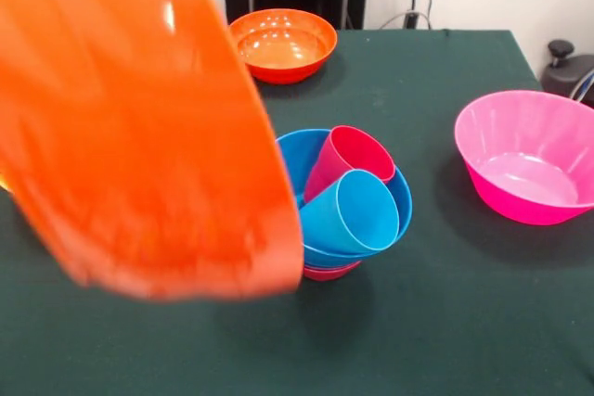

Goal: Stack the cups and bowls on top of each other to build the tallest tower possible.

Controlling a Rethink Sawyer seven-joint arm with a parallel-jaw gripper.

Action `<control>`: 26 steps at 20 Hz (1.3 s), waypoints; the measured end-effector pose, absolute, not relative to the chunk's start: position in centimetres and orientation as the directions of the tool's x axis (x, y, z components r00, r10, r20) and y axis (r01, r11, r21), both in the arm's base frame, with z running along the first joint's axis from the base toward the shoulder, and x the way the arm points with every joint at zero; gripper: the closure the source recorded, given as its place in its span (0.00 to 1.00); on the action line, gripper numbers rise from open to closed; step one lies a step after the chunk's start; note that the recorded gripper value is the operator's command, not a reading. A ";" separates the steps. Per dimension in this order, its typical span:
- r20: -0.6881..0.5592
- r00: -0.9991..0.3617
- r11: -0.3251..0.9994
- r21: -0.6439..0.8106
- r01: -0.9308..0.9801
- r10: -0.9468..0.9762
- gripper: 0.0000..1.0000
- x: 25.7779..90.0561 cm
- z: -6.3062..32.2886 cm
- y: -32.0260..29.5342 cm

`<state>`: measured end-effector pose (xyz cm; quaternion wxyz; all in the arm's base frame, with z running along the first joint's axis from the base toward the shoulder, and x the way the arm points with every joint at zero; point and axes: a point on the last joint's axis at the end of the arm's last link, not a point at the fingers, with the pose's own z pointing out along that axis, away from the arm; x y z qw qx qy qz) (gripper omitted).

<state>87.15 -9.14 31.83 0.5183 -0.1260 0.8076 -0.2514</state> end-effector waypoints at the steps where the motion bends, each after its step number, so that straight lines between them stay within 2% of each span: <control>1: -0.769 -0.427 0.836 -0.547 0.052 -0.476 1.00 87.3 31.4 -9.1; 8: -0.732 -0.401 0.787 -0.615 0.043 -0.550 1.00 88.8 26.5 -10.4; 13: -0.853 -0.336 0.877 -0.462 0.129 -0.400 1.00 88.6 25.1 -11.4; 14: -0.893 -0.282 0.902 -0.403 0.157 -0.350 1.00 88.4 25.1 -11.7; 18: -0.935 -0.149 0.920 -0.345 0.186 -0.321 1.00 87.2 26.0 -12.9; 26: -0.916 -0.061 0.894 -0.400 0.202 -0.396 1.00 84.0 28.4 -14.0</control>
